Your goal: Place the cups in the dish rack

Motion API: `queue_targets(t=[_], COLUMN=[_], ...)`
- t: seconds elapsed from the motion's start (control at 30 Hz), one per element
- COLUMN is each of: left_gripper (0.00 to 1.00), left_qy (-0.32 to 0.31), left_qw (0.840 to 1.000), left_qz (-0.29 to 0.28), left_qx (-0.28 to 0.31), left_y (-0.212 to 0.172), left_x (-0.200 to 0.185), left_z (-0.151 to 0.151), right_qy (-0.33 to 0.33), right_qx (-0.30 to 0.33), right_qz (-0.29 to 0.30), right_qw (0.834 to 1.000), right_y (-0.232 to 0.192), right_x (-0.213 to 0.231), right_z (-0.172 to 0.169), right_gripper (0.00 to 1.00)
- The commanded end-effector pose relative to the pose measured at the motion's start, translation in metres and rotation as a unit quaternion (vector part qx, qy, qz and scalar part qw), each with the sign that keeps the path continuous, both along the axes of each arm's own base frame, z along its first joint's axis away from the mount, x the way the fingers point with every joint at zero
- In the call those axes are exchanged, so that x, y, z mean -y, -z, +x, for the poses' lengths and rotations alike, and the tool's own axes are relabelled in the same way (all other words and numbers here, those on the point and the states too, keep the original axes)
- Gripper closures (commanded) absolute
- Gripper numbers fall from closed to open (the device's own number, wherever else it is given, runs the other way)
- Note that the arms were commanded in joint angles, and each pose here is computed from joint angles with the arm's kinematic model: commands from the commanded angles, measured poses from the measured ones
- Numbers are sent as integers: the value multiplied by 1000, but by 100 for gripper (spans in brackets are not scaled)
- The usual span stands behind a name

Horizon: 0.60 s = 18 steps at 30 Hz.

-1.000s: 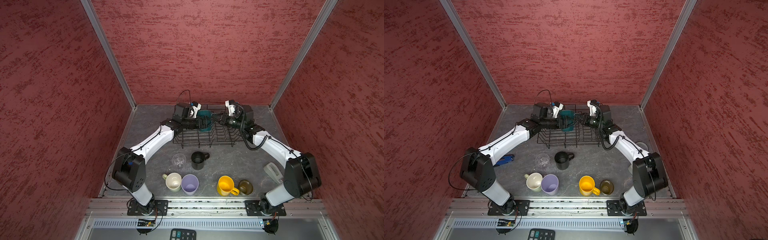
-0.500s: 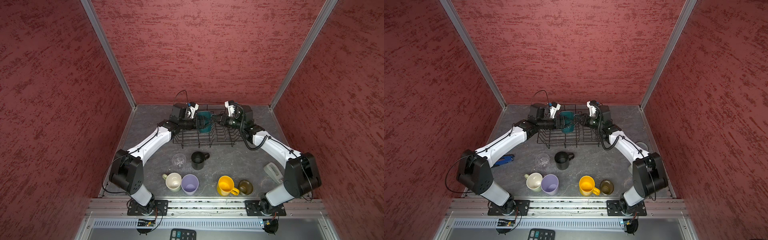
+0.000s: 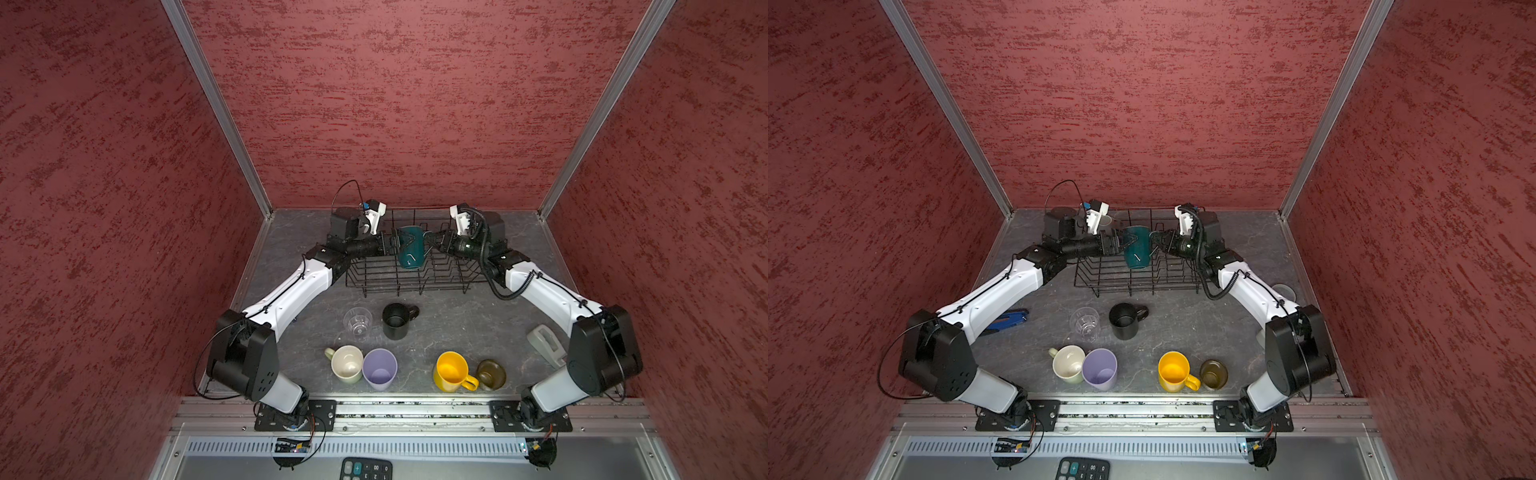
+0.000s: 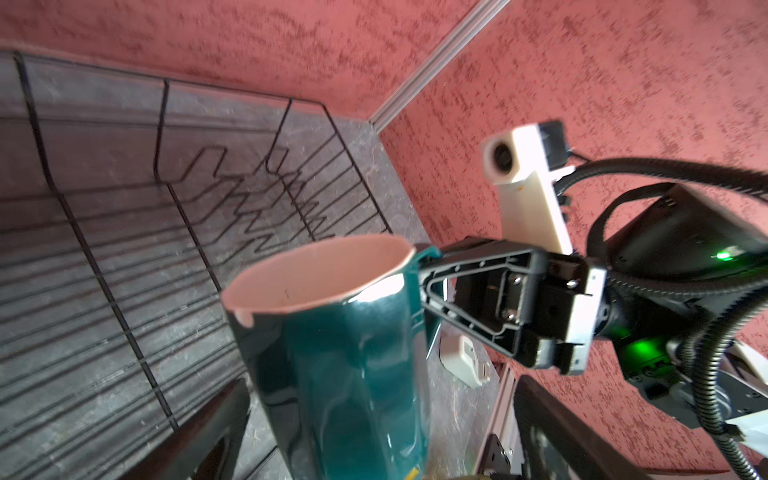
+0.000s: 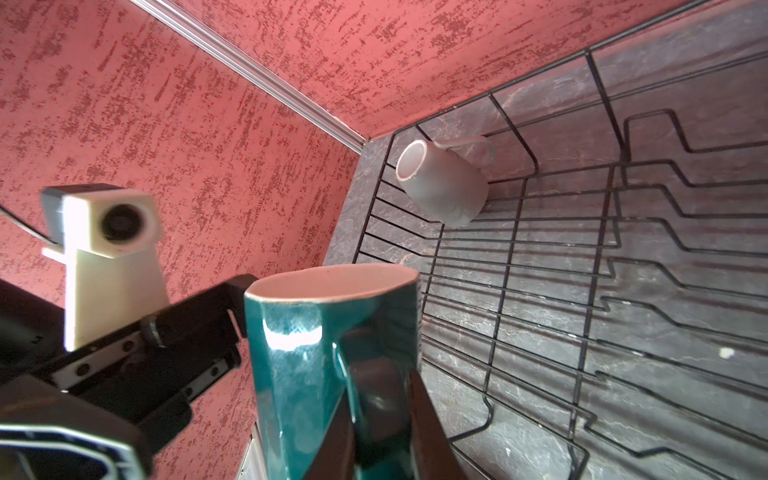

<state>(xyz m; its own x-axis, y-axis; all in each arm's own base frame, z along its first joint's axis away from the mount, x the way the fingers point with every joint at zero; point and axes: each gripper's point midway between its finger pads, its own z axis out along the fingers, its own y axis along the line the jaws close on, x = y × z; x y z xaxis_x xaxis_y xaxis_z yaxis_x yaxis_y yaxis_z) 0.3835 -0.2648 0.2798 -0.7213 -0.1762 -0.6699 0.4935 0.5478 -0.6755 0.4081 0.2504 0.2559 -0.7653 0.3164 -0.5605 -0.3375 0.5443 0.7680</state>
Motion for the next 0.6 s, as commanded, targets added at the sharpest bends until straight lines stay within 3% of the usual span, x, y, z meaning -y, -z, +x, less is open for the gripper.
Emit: queue_targets(t=[0.0, 0.13, 0.27, 0.4, 0.5, 0.57], left_gripper=[0, 1, 0, 0, 0, 3], left_qy=[-11, -36, -25, 19, 73, 105], left_qw=[999, 996, 986, 972, 949, 939], left_qz=[-17, -25, -29, -19, -37, -40], left_qx=[47, 77, 164, 232, 305, 325], left_y=[-24, -32, -49, -52, -63, -65], left_x=[-15, -37, -50, -51, -53, -52], left_z=[2, 6, 1, -7, -21, -24], right_qy=[2, 2, -14, -52, -93, -119], right_qx=[83, 87, 95, 112, 115, 115], right_qz=[27, 18, -8, -57, -100, -121], right_qw=[996, 996, 995, 991, 984, 979], right_y=[-68, -71, -77, -87, -88, -89], right_x=[1, 1, -1, -3, -5, -5], right_z=[-2, -1, -1, -4, -9, -13], right_gripper=[100, 100, 100, 100, 100, 100])
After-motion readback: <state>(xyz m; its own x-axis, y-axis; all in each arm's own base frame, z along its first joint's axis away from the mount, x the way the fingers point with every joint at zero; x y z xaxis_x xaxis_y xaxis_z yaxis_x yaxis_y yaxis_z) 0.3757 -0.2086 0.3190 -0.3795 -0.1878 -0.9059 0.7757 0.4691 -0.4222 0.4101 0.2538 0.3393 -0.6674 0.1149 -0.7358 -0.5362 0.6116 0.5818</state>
